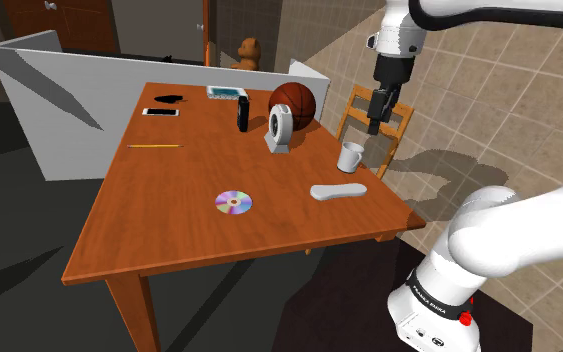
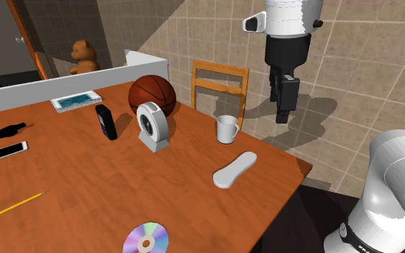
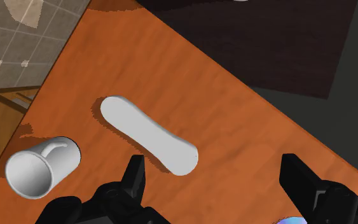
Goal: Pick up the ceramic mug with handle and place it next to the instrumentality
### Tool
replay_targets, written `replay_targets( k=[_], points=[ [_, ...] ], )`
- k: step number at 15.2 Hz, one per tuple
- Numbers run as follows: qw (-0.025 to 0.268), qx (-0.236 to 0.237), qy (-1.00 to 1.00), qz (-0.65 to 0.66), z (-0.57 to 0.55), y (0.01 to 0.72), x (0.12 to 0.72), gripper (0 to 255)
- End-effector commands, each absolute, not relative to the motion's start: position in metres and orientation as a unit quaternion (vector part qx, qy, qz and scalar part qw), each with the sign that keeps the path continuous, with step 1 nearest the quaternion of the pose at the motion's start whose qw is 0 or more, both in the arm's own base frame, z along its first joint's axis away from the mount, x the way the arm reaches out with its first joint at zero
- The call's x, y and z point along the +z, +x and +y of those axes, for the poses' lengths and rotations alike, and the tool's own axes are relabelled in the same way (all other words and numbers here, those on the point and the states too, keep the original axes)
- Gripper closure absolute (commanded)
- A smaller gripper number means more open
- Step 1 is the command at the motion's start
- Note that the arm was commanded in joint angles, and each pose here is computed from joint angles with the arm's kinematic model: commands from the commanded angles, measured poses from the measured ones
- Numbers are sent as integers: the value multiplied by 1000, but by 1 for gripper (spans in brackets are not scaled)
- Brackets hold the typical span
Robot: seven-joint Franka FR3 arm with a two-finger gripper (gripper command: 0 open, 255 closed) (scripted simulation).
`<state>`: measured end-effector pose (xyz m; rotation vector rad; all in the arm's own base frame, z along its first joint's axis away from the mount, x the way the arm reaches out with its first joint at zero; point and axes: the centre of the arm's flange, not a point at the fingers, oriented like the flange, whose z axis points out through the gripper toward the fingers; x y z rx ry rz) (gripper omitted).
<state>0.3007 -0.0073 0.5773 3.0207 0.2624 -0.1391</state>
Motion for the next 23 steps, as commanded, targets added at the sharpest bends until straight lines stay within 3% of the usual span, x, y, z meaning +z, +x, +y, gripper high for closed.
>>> replay_targets(
  k=[1, 23],
  points=[
    [53, -46, 994, 86, -7, 301, 577, 0],
    [2, -70, 991, 117, -249, 437, 450, 0]
  ],
)
